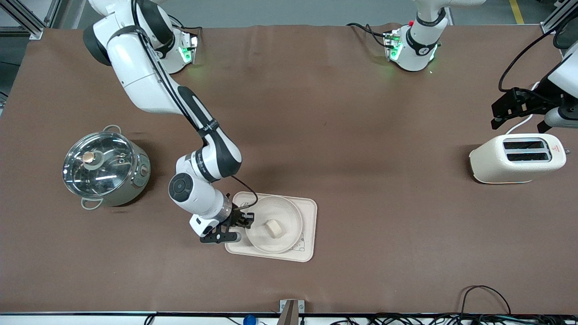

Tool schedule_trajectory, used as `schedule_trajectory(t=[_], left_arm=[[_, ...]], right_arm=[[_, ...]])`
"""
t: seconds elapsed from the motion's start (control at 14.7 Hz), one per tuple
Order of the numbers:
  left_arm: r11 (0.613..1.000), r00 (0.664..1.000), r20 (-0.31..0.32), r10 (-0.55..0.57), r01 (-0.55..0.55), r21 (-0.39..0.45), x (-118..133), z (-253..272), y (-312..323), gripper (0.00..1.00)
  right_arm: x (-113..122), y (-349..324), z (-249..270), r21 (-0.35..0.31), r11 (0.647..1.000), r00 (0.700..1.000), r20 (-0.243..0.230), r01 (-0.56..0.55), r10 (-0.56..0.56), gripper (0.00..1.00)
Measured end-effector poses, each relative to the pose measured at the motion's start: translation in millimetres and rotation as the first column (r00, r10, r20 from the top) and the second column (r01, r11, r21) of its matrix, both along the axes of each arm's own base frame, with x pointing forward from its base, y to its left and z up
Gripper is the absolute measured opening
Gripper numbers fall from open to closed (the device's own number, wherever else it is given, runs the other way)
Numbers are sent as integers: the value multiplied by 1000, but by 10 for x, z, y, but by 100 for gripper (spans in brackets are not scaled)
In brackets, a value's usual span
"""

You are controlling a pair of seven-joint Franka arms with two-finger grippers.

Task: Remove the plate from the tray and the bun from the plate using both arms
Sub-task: 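Lift the plate off the tray and set it down beside the tray, then open and withdraw the right gripper while the left gripper reaches the bun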

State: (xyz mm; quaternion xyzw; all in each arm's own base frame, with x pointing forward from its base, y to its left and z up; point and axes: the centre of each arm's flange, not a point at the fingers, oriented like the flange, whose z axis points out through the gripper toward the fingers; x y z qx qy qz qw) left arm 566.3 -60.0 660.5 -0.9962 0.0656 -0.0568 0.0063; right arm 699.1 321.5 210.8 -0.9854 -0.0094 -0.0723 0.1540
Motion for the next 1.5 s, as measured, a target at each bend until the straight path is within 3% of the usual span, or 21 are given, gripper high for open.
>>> schedule_trajectory(t=[0.68, 0.95, 1.09, 1.3, 1.43, 1.5], left_arm=[[1000, 1000, 0, 0, 0, 0, 0, 0, 1, 100], [1000, 1000, -1, 0, 0, 0, 0, -2, 0, 100], [1000, 1000, -2, 0, 0, 0, -1, -5, 1, 100], [1000, 1000, -27, -1, 1, 3, -17, -53, 1, 100], [1000, 995, -96, -4, 5, 9, -82, -143, -17, 100], [1000, 993, -119, -8, 8, 5, -103, -184, -48, 100]], right_arm=[[-939, 135, 268, 45, 999, 997, -76, -19, 23, 6], [-1611, 111, 5, 2, 998, 985, -162, -65, 65, 6], [-1879, 102, -197, 3, 999, 982, -182, -54, 54, 6], [-1956, 90, -242, 12, 999, 984, -176, -38, 40, 6], [-1967, 57, -262, 9, 999, 981, -192, -32, 33, 10], [-1970, 37, -274, 7, 1000, 979, -202, -13, 14, 17]])
